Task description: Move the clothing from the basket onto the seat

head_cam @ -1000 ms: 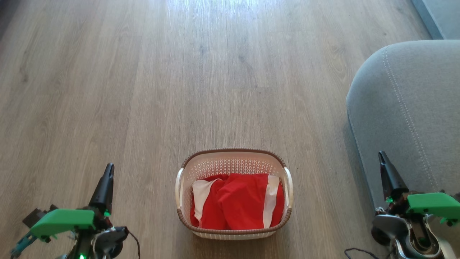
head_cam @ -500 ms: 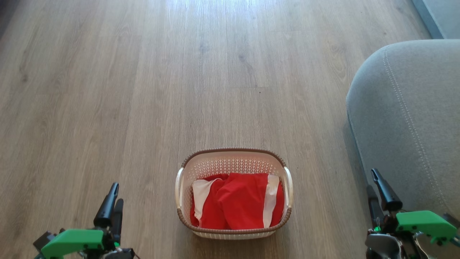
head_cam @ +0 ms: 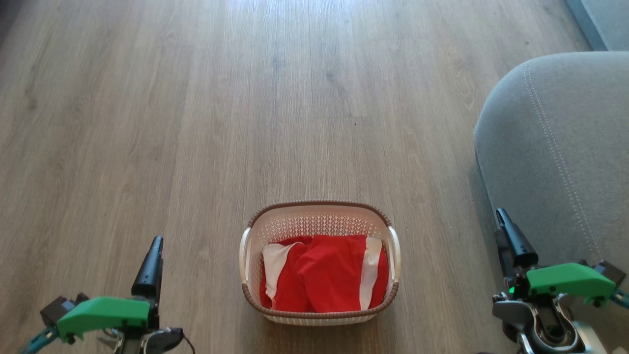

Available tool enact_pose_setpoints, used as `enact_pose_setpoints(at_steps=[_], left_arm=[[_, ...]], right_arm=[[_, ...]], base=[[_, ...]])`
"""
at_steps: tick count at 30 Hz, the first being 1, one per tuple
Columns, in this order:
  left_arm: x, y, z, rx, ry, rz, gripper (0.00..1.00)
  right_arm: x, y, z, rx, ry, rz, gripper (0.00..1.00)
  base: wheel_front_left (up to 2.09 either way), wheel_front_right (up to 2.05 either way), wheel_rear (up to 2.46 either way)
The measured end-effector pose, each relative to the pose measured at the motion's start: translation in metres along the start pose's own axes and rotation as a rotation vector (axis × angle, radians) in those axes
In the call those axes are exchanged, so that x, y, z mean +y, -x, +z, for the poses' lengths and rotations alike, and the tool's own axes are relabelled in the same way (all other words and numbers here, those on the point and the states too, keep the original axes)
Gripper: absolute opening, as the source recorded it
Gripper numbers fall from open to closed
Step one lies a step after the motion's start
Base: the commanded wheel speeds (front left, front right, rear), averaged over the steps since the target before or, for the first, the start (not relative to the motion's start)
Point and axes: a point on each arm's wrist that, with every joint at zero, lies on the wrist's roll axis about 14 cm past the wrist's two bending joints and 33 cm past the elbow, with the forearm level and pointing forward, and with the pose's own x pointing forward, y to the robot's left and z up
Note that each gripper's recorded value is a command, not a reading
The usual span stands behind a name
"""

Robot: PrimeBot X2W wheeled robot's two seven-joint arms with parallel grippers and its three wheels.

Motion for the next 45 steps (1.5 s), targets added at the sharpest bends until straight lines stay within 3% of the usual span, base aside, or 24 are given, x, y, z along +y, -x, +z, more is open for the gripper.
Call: enact_pose_setpoints(at_steps=[24,45], left_arm=[[-0.021,-0.018,-0.009,0.006,-0.423,-0.035,1.0],[-0.037,-0.033,-0.011,-0.022,-0.772,-0.043,1.0]], right_arm=[[0.023,-0.021,-0.008,0.043,0.39,0.055,1.0],[0.05,-0.042,-0.019,0.064,0.665,0.14,1.0]], base=[[0.0,0.0,0.0],[0.0,0.0,0.0]])
